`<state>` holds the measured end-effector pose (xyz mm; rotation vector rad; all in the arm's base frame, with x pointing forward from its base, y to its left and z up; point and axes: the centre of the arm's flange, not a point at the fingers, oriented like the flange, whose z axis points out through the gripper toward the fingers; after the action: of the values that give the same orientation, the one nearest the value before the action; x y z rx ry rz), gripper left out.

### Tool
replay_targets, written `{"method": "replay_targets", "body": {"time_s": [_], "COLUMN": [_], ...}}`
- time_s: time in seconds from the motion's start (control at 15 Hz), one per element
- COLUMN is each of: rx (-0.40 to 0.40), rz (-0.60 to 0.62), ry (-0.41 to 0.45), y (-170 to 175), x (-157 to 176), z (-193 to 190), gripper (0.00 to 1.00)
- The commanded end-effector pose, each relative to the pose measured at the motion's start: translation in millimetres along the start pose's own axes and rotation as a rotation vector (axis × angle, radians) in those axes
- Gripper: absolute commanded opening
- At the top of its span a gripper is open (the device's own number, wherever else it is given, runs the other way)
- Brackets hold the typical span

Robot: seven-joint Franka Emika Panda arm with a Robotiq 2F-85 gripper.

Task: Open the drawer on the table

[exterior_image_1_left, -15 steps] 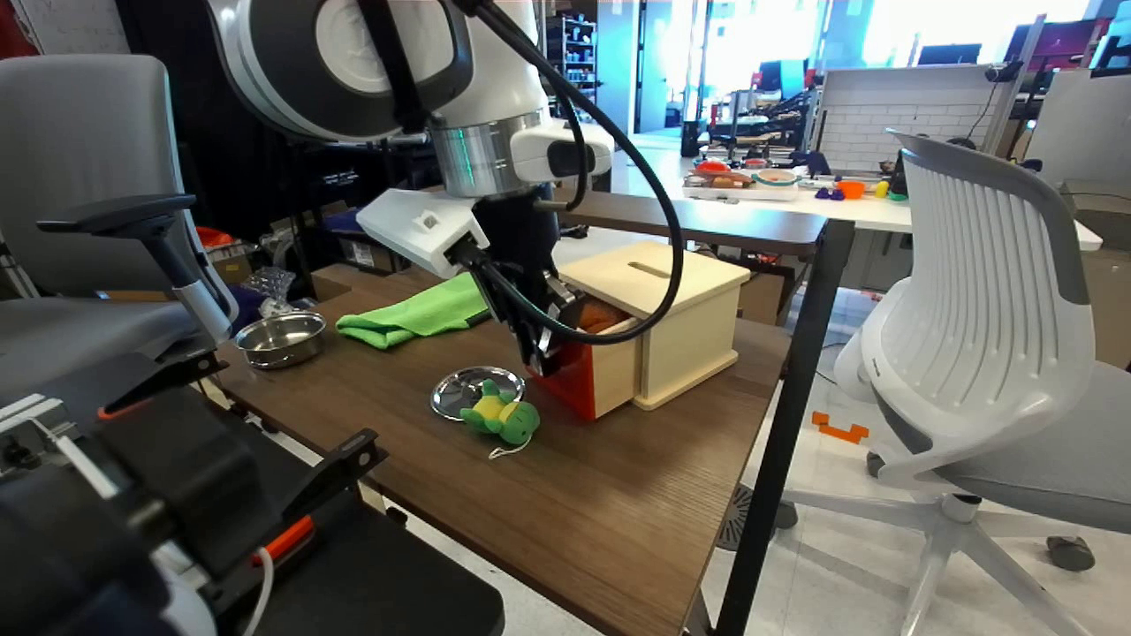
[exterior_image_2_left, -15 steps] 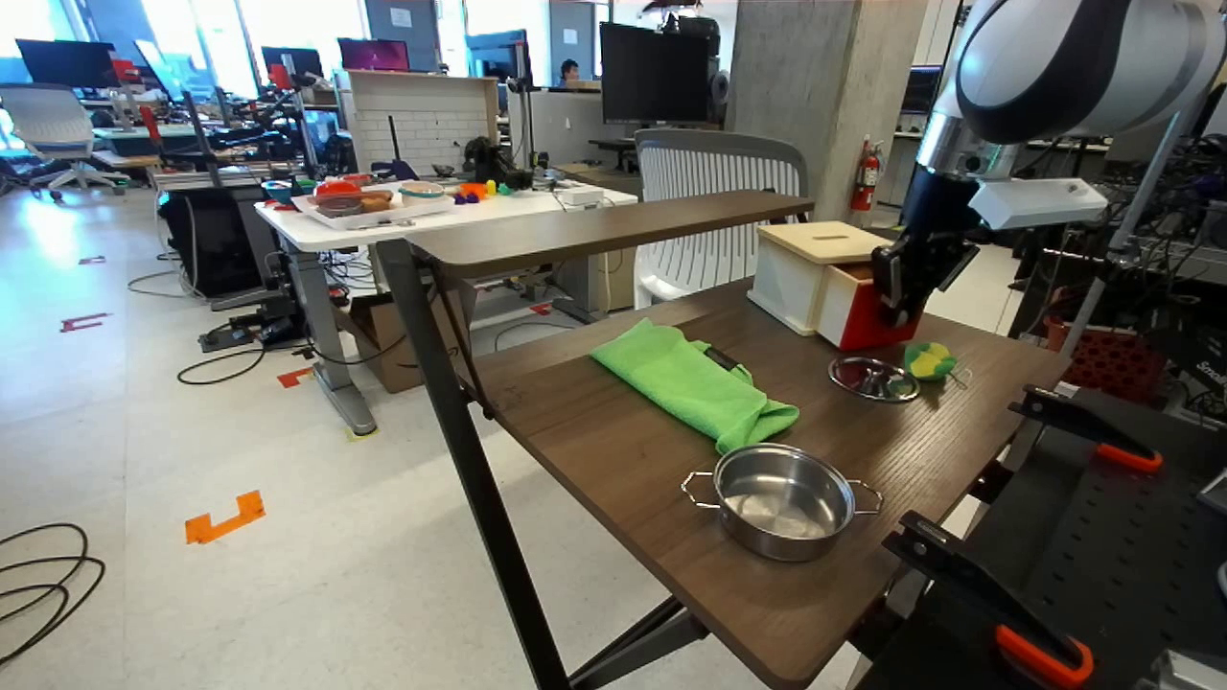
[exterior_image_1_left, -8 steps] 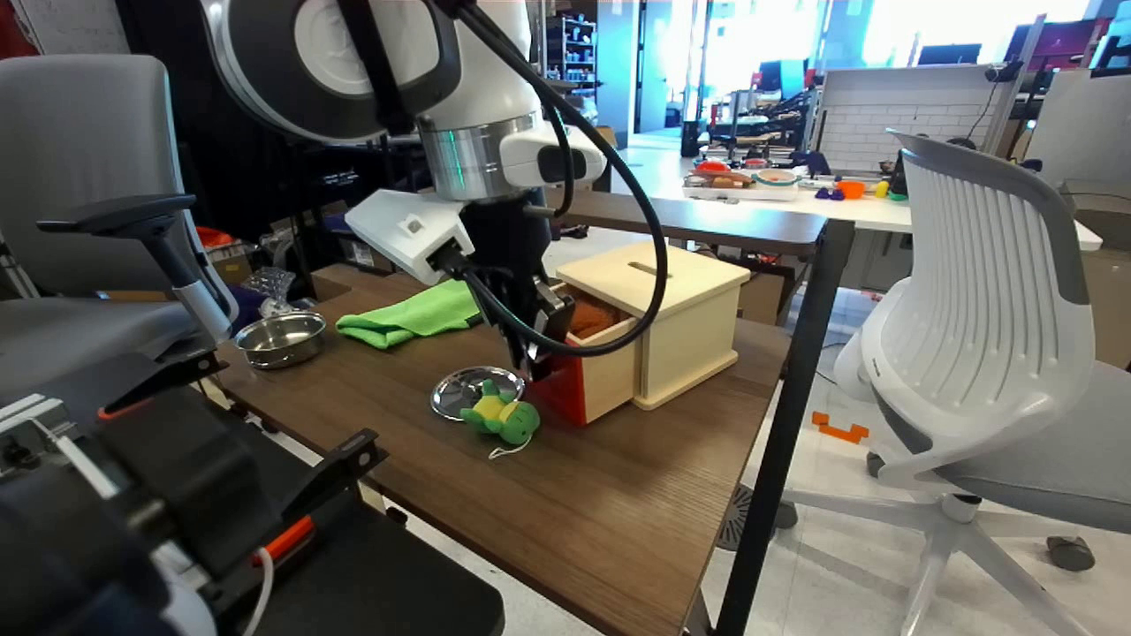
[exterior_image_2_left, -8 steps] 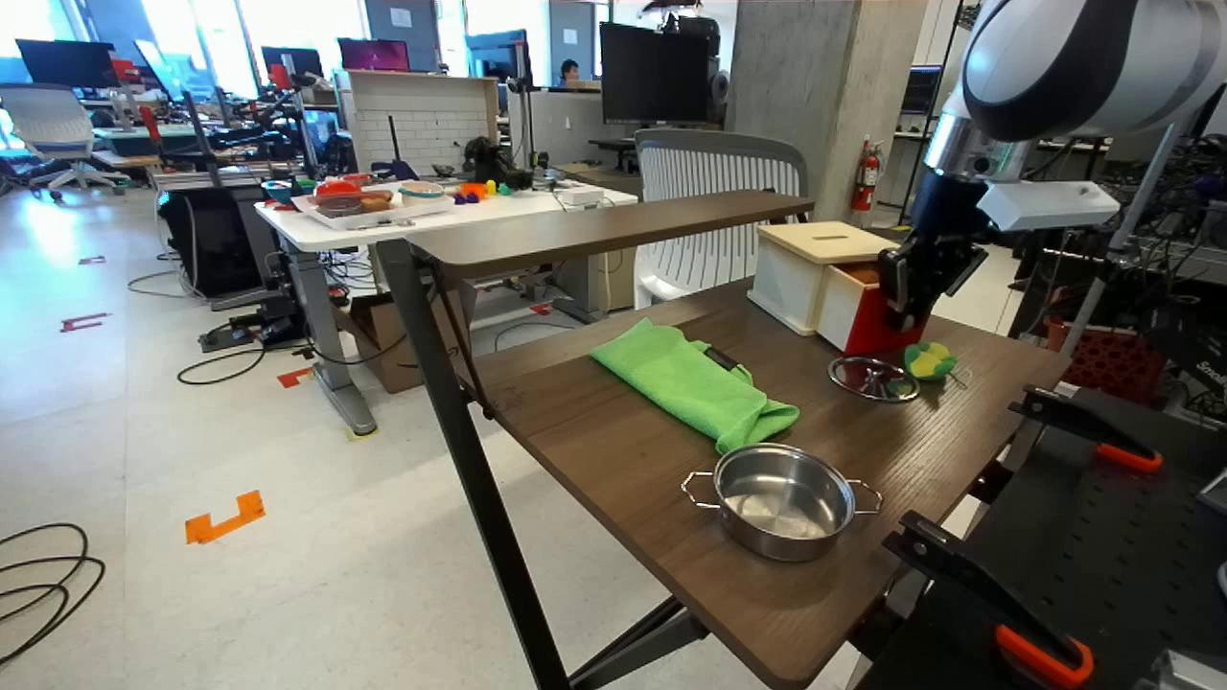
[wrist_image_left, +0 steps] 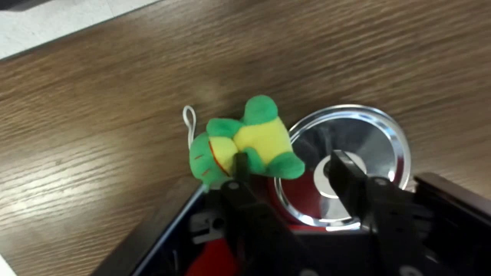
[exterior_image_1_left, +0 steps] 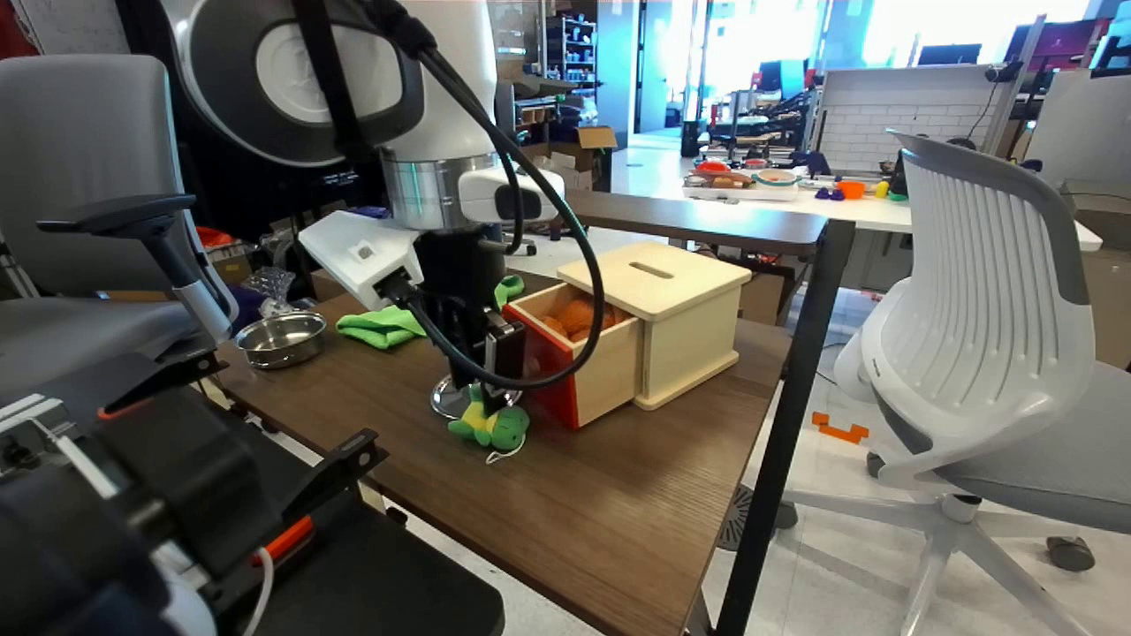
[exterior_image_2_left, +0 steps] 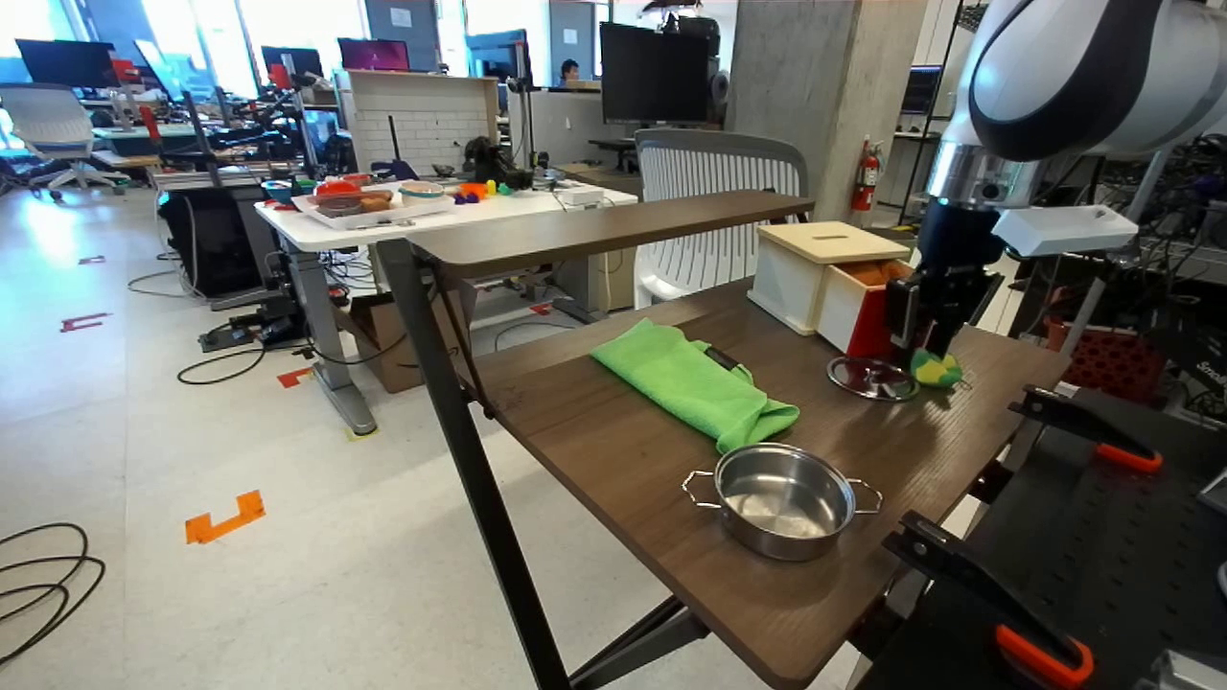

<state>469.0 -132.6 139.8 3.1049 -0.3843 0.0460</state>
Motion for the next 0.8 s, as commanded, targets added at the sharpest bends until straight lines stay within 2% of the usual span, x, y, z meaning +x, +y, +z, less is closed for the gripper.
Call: {"method": "replay_targets", "body": {"time_s": [0.0,0.13,0.4,0.47,0.6,0.73], "rx": [0.009,0.012,0.028,0.042,0.085,0.089], "rz": [-0.013,-0.004,0.046,0.049,0.043,0.018], "ry": [-0.058,-0.051,0.009,0.011,0.080,0.086], "y": [-5,-4,2,3,10,18], "x": [-10,-10,-13,-20,-40,-55], "z": [-3,-8,-29,-40,-63,-84], "gripper": [0.90,1.00,1.00,1.00,1.00,1.00]}}
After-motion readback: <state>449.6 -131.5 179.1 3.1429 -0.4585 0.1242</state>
